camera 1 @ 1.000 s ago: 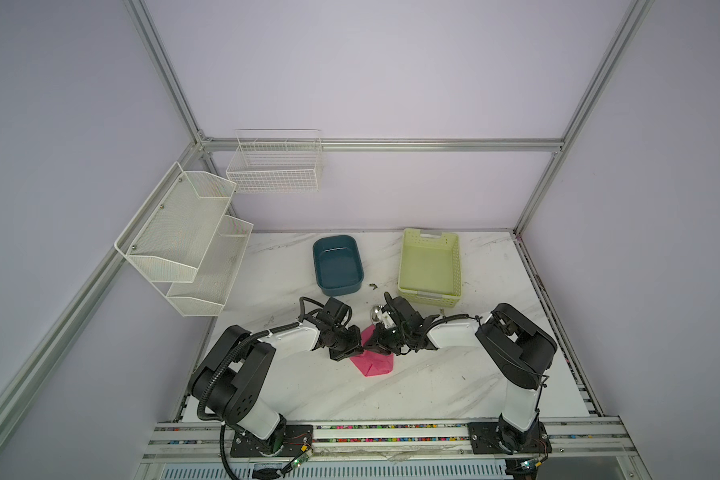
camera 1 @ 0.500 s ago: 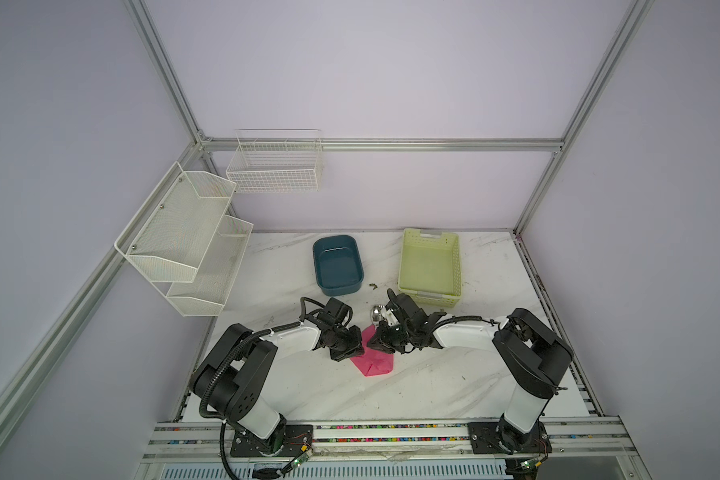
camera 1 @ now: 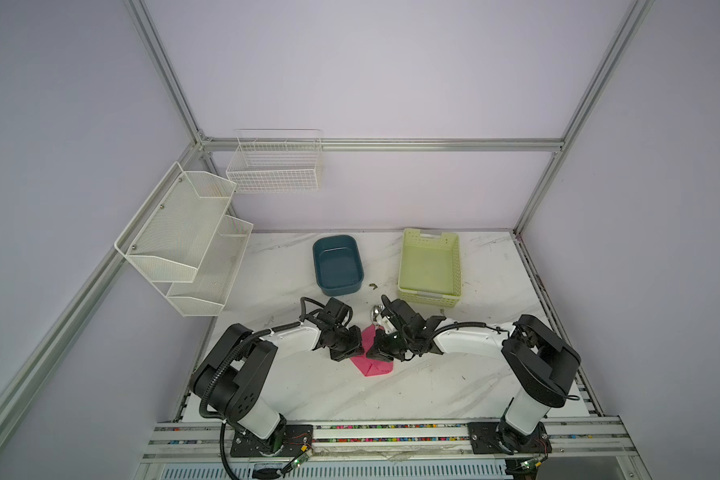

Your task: Place the utensils on the paper napkin and roll it up

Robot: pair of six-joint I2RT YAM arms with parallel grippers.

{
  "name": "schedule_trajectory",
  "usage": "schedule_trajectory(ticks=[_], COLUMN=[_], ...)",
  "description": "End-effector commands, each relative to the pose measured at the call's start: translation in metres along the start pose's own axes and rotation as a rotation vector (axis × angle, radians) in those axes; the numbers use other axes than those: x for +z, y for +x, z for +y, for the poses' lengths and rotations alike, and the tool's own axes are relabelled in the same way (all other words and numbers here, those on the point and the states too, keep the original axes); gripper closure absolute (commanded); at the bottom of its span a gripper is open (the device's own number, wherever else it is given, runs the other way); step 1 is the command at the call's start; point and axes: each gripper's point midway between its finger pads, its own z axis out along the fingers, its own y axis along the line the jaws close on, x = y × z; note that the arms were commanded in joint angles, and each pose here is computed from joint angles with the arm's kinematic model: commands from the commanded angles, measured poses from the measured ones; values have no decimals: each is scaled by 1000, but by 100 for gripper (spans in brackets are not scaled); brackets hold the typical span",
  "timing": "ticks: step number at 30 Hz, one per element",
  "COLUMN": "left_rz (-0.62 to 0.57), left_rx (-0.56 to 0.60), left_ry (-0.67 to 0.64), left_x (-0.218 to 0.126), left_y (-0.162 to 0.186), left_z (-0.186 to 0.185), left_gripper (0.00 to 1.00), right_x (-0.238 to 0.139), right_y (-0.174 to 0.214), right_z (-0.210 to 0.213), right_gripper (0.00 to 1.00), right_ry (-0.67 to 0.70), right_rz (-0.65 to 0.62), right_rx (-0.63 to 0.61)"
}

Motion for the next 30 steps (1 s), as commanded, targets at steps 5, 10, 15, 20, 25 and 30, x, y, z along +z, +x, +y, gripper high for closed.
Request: schedule_trajectory(ticks=[5, 10, 15, 20, 25, 30], left_rz=[-13, -19, -29, -78, -95, -78], left_rx=[3, 6, 17, 54, 88, 114], left_ry=[-39, -31, 4, 78, 134, 132], left_x=[-2, -4, -12, -35, -49, -39], left_y=[0, -1, -5, -17, -25, -27], left_z=[7, 4, -11, -44, -74, -90], left_gripper=[99, 99, 98, 96, 96, 96], right_x=[12, 11, 12, 11, 10, 7], right_y=[9, 14, 18, 19, 19, 20], right_z=[-43, -61, -70, -71, -70, -67], right_gripper=[96, 96, 96, 97, 97, 97], right_ry=[138, 194, 209, 207, 202, 191], right_rz=[30, 35, 40, 37, 34, 30], right_rx=[11, 5, 10, 14, 16, 17])
